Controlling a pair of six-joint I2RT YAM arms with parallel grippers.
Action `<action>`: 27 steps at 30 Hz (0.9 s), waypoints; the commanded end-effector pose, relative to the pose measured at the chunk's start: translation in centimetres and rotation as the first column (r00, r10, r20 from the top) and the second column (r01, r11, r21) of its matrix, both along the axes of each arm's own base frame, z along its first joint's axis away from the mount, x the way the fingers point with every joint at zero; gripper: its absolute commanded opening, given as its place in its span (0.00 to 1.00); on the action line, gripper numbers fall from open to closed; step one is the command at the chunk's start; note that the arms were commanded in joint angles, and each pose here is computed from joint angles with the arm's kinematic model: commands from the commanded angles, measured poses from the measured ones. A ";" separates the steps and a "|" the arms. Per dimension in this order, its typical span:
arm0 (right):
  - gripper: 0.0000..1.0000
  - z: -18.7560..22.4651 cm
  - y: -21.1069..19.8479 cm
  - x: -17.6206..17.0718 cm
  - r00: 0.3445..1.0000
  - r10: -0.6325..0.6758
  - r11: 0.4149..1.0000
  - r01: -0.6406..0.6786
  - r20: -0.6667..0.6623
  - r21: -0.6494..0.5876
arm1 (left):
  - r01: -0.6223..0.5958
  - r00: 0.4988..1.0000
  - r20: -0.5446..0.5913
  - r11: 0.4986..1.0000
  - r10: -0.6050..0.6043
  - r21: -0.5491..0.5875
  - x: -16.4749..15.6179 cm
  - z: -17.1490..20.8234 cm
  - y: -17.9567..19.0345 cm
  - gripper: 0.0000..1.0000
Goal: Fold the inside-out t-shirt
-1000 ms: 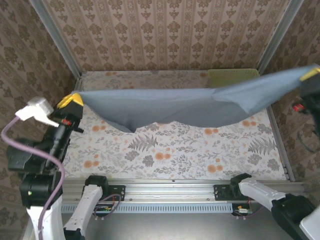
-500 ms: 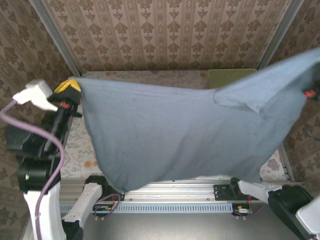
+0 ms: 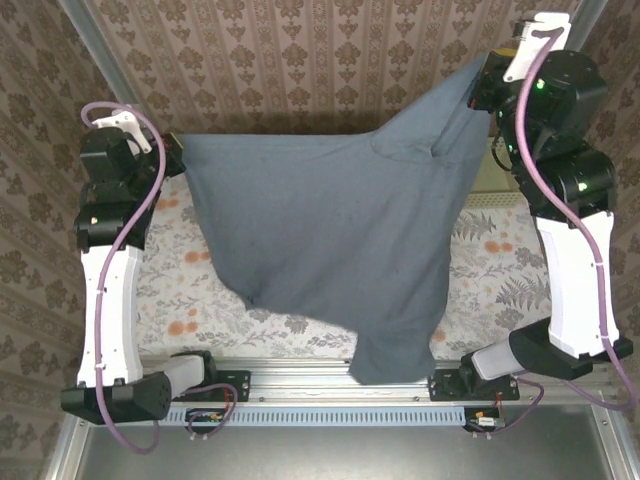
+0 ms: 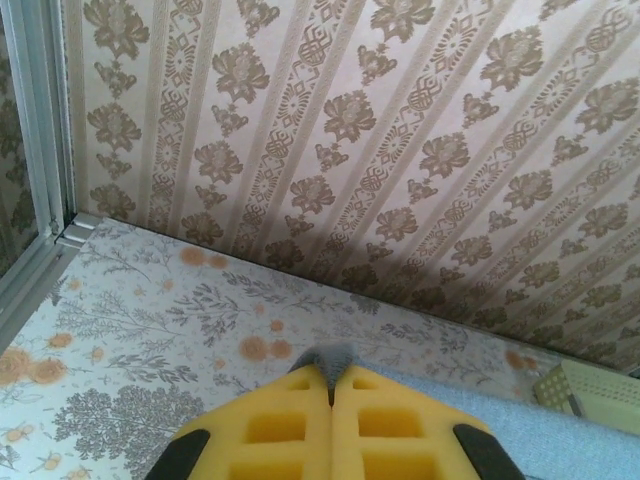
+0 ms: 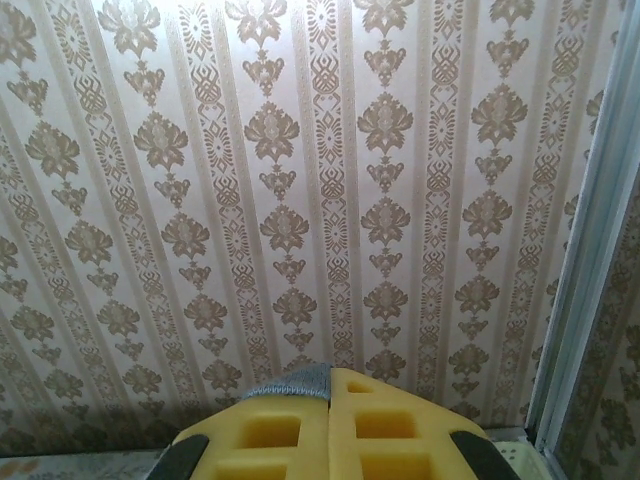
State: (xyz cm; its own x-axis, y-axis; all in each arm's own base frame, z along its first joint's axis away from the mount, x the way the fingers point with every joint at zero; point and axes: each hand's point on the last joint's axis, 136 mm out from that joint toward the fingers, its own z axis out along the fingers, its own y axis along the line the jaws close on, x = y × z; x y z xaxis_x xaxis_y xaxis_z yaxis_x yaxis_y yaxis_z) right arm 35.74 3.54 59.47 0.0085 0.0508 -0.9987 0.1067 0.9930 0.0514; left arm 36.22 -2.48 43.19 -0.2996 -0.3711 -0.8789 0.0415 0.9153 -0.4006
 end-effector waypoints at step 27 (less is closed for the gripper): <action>0.00 9.6 -5.0 -22.2 0.894 0.049 0.972 -0.146 0.446 0.186 | 0.139 0.795 0.599 0.990 -0.095 -0.027 -21.0 13.6 -2.2 0.00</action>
